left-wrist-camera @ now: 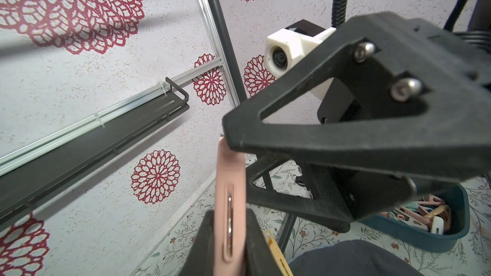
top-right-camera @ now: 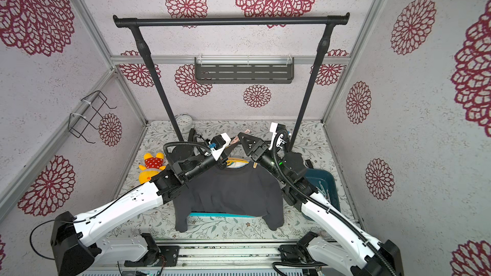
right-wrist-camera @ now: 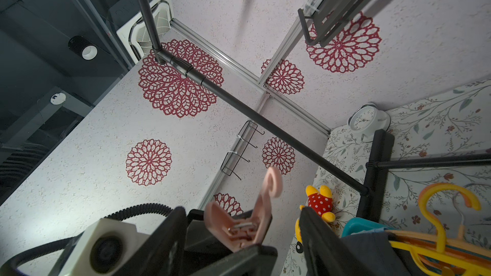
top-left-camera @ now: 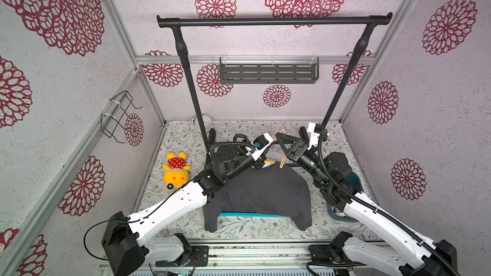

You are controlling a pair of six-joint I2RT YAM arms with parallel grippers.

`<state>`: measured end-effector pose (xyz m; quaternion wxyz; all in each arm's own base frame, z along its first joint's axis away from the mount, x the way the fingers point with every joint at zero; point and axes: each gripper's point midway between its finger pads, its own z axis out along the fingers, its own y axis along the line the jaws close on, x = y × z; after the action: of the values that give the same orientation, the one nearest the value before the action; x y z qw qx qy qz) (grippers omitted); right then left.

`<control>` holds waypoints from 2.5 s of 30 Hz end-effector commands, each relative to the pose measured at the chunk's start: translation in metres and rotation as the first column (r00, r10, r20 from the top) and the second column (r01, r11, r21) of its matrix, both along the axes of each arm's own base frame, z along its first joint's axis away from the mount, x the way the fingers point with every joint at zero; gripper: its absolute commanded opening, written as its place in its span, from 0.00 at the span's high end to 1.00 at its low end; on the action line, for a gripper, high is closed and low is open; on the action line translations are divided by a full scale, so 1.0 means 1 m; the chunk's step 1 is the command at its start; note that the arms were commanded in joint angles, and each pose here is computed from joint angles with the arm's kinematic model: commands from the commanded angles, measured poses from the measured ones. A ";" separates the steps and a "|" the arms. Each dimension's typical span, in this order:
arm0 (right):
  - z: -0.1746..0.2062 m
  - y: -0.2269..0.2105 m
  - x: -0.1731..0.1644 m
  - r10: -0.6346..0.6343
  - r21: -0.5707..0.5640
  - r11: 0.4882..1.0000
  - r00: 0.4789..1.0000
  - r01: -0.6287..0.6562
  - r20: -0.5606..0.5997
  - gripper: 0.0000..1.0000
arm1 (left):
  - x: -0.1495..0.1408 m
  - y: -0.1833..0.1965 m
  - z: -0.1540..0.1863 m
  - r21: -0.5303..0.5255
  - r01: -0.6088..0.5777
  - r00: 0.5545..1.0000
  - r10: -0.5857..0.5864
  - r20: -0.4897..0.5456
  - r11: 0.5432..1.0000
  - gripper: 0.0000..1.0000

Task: Use clothespins to secure the t-shirt on both sides of the hanger
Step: Open the clothespin, then pick up the hanger from the basket.

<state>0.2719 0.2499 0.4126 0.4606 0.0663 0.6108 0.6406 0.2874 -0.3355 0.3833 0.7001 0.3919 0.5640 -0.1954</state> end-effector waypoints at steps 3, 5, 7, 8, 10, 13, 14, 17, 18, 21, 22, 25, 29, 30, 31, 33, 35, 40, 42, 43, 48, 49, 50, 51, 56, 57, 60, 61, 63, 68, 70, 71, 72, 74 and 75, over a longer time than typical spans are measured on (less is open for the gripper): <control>0.034 -0.001 0.004 -0.035 0.037 0.999 0.997 0.032 0.064 0.35 | -0.002 -0.004 0.002 0.001 0.002 1.000 -0.002 0.019 1.000 1.00; 0.034 0.003 0.004 -0.020 0.037 0.999 0.998 0.018 0.064 0.36 | 0.000 -0.006 0.000 0.003 0.004 1.000 -0.004 0.024 1.000 1.00; 0.034 0.003 0.005 -0.024 0.035 0.999 0.998 0.021 0.065 0.37 | 0.001 -0.008 -0.005 0.019 0.008 1.000 -0.009 0.012 1.000 1.00; 0.034 0.003 0.005 -0.030 0.027 0.999 0.997 0.028 0.066 0.37 | 0.001 -0.008 -0.007 0.023 0.008 1.000 -0.008 0.001 1.000 1.00; 0.033 0.003 0.007 -0.046 0.003 0.999 0.997 0.046 0.069 0.39 | 0.000 -0.007 -0.009 0.020 0.007 1.000 -0.007 -0.013 1.000 1.00; 0.033 0.003 0.008 -0.048 -0.012 0.999 0.996 0.049 0.073 0.44 | -0.002 -0.005 -0.015 0.020 0.007 1.000 -0.007 -0.015 1.000 1.00; 0.032 0.003 0.008 -0.048 -0.014 0.999 0.996 0.050 0.072 0.46 | -0.001 -0.005 -0.016 0.020 0.005 1.000 -0.004 -0.016 1.000 1.00; 0.029 0.004 0.010 -0.054 -0.012 0.998 0.996 0.055 0.068 0.51 | 0.000 -0.005 -0.021 0.017 -0.002 0.999 0.002 -0.035 1.000 1.00; 0.027 0.006 0.012 -0.052 -0.011 0.999 0.997 0.053 0.065 0.54 | -0.001 -0.005 -0.022 0.015 0.005 0.999 -0.004 -0.037 1.000 1.00; 0.026 0.009 0.014 -0.046 -0.021 0.999 0.997 0.047 0.059 0.61 | -0.002 -0.005 -0.022 -0.001 0.011 0.999 -0.011 -0.031 1.000 1.00; 0.025 0.010 0.016 -0.045 -0.023 0.999 0.997 0.046 0.057 0.62 | -0.002 -0.005 -0.022 -0.001 0.009 1.000 -0.009 -0.024 1.000 1.00; 0.024 0.012 0.018 -0.047 -0.032 0.998 0.997 0.049 0.054 0.70 | -0.001 -0.004 -0.023 -0.009 0.000 1.000 0.000 -0.014 1.000 1.00; 0.021 0.008 0.020 -0.078 -0.061 0.995 0.995 0.082 0.054 0.74 | -0.007 -0.007 -0.028 0.007 0.041 0.999 -0.041 -0.019 0.999 1.00; 0.019 0.006 0.021 -0.091 -0.065 0.993 0.995 0.094 0.051 0.74 | -0.009 -0.007 -0.029 0.011 0.049 0.999 -0.048 -0.022 0.999 1.00; 0.018 0.004 0.022 -0.104 -0.070 0.992 0.993 0.107 0.051 0.75 | -0.010 -0.007 -0.031 0.012 0.053 0.998 -0.052 -0.027 0.999 1.00; 0.018 0.002 0.022 -0.114 -0.079 0.990 0.992 0.119 0.056 0.78 | -0.010 -0.005 -0.032 0.015 0.050 0.998 -0.050 -0.034 0.999 1.00; 0.017 0.003 0.022 -0.116 -0.089 0.989 0.991 0.121 0.062 0.80 | -0.010 -0.003 -0.034 0.021 0.040 0.998 -0.038 -0.058 0.999 0.93; 0.007 -0.001 0.027 -0.156 -0.146 0.975 0.985 0.166 0.079 0.83 | -0.014 0.004 -0.032 0.025 0.031 0.994 -0.028 -0.102 0.999 0.56; -0.001 -0.004 0.030 -0.186 -0.182 0.963 0.979 0.199 0.087 0.87 | -0.026 0.004 -0.034 0.028 0.080 0.990 -0.077 -0.118 0.996 0.48; -0.004 -0.006 0.032 -0.198 -0.206 0.955 0.975 0.214 0.098 0.91 | -0.031 0.006 -0.036 0.028 0.096 0.988 -0.092 -0.123 0.995 0.44; -0.016 -0.013 0.039 -0.256 -0.292 0.911 0.955 0.291 0.152 1.00 | -0.040 0.029 -0.050 0.045 0.053 0.981 -0.043 -0.188 0.998 0.39; -0.018 -0.015 0.041 -0.267 -0.305 0.902 0.950 0.306 0.164 1.00 | -0.041 0.037 -0.051 0.054 0.024 0.981 -0.013 -0.193 0.998 0.38; -0.020 -0.016 0.042 -0.278 -0.317 0.892 0.945 0.321 0.175 1.00 | -0.040 0.045 -0.054 0.064 -0.008 0.979 0.021 -0.202 0.998 0.37; -0.022 -0.017 0.044 -0.286 -0.328 0.884 0.940 0.334 0.186 1.00 | -0.040 0.053 -0.059 0.083 -0.042 0.973 0.060 -0.222 0.996 0.35; -0.029 -0.017 0.052 -0.291 -0.385 0.844 0.922 0.374 0.257 1.00 | -0.046 0.091 -0.085 0.206 -0.124 0.924 0.188 -0.332 0.971 0.38; -0.031 -0.017 0.053 -0.290 -0.397 0.833 0.916 0.384 0.279 1.00 | -0.050 0.098 -0.092 0.232 -0.104 0.914 0.185 -0.362 0.967 0.39; -0.035 -0.018 0.056 -0.288 -0.431 0.808 0.907 0.403 0.308 1.00 | -0.054 0.120 -0.099 0.257 -0.098 0.873 0.207 -0.441 0.961 0.38; -0.037 -0.019 0.057 -0.287 -0.440 0.800 0.904 0.409 0.317 1.00 | -0.054 0.129 -0.101 0.264 -0.095 0.855 0.215 -0.472 0.960 0.39; -0.040 -0.020 0.058 -0.285 -0.459 0.782 0.897 0.421 0.338 1.00 | -0.052 0.144 -0.108 0.286 -0.102 0.823 0.242 -0.514 0.953 0.39; -0.048 -0.022 0.062 -0.281 -0.493 0.749 0.886 0.443 0.369 1.00 | -0.039 0.181 -0.138 0.357 -0.118 0.751 0.319 -0.579 0.927 0.45; -0.052 -0.021 0.063 -0.273 -0.503 0.745 0.888 0.438 0.369 1.00 | -0.030 0.190 -0.149 0.344 -0.129 0.686 0.334 -0.647 0.930 0.48; -0.054 -0.020 0.063 -0.264 -0.510 0.744 0.890 0.433 0.371 1.00 | -0.028 0.191 -0.155 0.344 -0.111 0.654 0.329 -0.681 0.932 0.49; -0.055 -0.019 0.063 -0.256 -0.515 0.743 0.892 0.429 0.373 1.00 | -0.025 0.193 -0.161 0.359 -0.106 0.628 0.342 -0.699 0.927 0.50; -0.058 -0.017 0.064 -0.250 -0.526 0.738 0.895 0.423 0.369 1.00 | -0.014 0.201 -0.171 0.413 -0.138 0.597 0.408 -0.691 0.900 0.51; -0.060 -0.017 0.065 -0.248 -0.529 0.738 0.897 0.420 0.366 1.00 | -0.006 0.206 -0.175 0.440 -0.168 0.579 0.450 -0.680 0.882 0.53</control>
<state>0.3366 0.2335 0.3382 0.6250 -0.0496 0.7081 0.3249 0.2810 -0.1332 0.2151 0.3677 0.2774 0.8786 -0.1259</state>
